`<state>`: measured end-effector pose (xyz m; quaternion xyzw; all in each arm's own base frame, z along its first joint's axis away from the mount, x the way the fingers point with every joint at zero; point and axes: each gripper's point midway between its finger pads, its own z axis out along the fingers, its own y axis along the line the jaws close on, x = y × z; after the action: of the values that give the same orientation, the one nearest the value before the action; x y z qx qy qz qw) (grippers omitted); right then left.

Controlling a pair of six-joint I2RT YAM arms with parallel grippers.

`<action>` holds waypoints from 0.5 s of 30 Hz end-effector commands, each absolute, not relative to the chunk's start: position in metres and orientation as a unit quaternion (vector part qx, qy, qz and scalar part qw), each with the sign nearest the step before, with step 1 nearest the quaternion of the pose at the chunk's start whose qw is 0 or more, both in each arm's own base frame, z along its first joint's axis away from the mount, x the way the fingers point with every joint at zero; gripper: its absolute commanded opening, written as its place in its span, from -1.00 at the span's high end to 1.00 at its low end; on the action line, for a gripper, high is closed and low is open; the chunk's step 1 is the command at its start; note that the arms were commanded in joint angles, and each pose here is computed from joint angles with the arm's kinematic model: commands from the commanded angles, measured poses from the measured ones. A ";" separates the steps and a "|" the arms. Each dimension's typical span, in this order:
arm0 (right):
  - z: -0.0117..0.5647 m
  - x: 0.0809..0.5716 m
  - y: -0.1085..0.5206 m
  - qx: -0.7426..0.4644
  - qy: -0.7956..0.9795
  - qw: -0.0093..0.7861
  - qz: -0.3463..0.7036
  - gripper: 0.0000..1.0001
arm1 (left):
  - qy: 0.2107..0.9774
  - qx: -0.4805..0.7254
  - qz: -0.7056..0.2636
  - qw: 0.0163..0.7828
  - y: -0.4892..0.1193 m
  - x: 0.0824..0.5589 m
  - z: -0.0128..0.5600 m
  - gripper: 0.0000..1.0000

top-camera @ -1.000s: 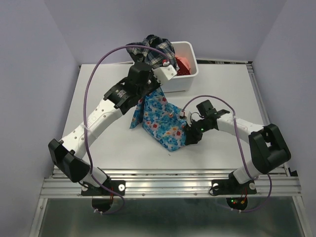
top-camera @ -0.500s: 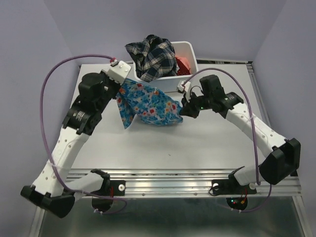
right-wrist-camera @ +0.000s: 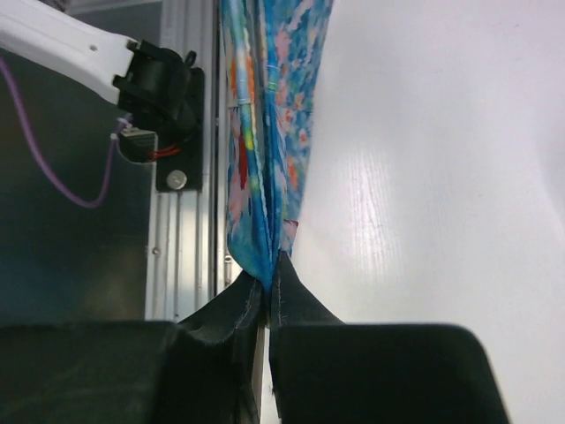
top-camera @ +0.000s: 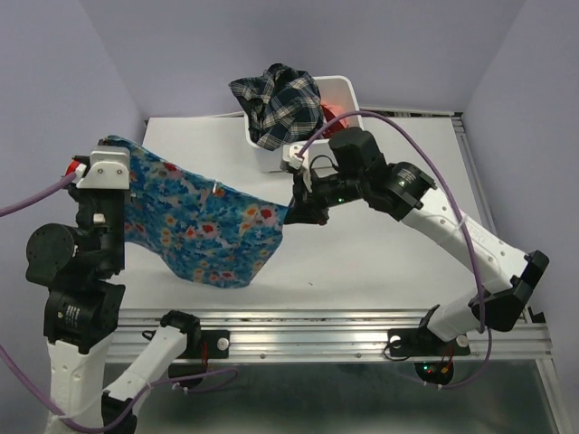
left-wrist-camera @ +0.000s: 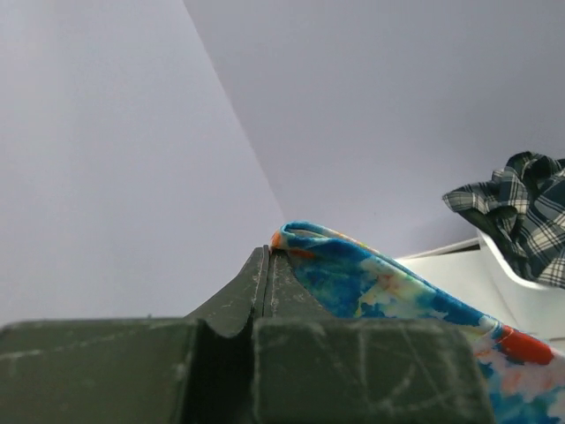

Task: Fold and stack the skirts
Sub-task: Flatten the skirt out

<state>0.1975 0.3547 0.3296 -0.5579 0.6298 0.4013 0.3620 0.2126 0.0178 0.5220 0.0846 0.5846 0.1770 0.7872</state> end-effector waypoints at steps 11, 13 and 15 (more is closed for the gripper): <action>0.211 0.205 0.233 -0.507 0.770 0.336 0.192 0.99 | 0.639 0.359 0.041 0.679 -0.109 0.327 0.408 0.90; 0.167 0.189 0.211 -0.523 0.790 0.271 0.171 0.99 | 0.649 0.404 0.009 0.645 -0.149 0.344 0.371 0.90; 0.148 0.180 0.201 -0.527 0.797 0.245 0.163 0.99 | 0.661 0.447 -0.007 0.602 -0.183 0.357 0.330 0.91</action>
<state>0.1903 0.2392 0.1957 -0.5122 0.7675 0.2289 0.3101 0.3497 -0.1122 0.3628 0.3559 0.6935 0.0576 0.6237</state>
